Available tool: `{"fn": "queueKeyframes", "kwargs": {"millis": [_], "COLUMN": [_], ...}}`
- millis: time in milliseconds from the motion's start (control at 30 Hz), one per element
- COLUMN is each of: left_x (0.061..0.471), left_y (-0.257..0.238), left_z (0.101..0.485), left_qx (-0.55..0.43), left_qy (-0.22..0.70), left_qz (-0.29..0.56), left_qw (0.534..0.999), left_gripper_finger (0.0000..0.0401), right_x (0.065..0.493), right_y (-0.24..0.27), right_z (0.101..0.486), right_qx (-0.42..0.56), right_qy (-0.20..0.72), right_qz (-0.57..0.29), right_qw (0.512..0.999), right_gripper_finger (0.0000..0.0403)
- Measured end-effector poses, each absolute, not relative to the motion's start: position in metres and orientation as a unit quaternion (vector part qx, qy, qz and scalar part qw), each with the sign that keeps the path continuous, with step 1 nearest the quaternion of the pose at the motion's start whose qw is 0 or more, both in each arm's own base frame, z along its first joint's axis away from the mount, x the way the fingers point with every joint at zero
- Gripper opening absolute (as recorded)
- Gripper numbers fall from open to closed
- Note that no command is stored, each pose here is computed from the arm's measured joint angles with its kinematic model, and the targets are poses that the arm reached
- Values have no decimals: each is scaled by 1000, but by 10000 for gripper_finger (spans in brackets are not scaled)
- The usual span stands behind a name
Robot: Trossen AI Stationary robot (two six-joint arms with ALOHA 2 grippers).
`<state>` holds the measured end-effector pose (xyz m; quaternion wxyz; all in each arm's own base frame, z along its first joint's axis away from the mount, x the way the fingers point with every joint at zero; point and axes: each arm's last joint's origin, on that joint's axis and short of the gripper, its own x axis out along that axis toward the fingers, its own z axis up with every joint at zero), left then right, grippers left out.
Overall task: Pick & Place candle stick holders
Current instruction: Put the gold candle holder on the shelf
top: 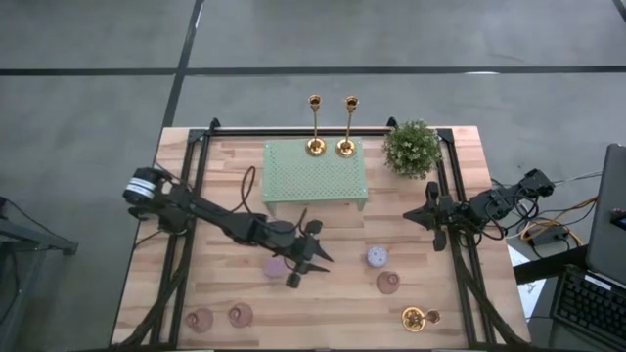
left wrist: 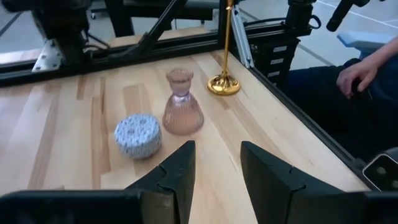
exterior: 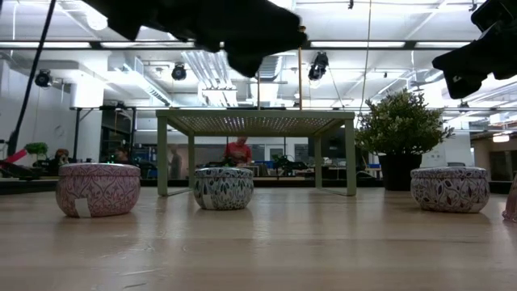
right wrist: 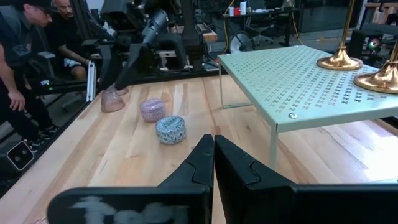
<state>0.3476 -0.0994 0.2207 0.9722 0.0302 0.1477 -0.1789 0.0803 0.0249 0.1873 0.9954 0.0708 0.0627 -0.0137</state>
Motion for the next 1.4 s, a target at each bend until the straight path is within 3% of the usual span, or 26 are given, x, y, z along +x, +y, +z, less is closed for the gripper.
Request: {"fn": "queueKeyframes", "kwargs": {"millis": [667, 833, 1400], "left_x": [376, 391, 448], "left_y": [-102, -103, -107], "left_z": [224, 236, 225], "left_qx": [42, 51, 47], "left_qy": [137, 102, 119], "left_qz": [-175, -181, -214], "left_qw": [974, 977, 969], "left_gripper_finger": [133, 133, 133], "right_x": [80, 80, 80], "right_y": [25, 25, 25], "right_z": [187, 187, 187], "right_qx": [71, 71, 71], "right_qy": [63, 63, 62], "right_qz": [-14, -14, -14], "right_qw": [995, 995, 995], "right_gripper_finger": [8, 8, 8]}}
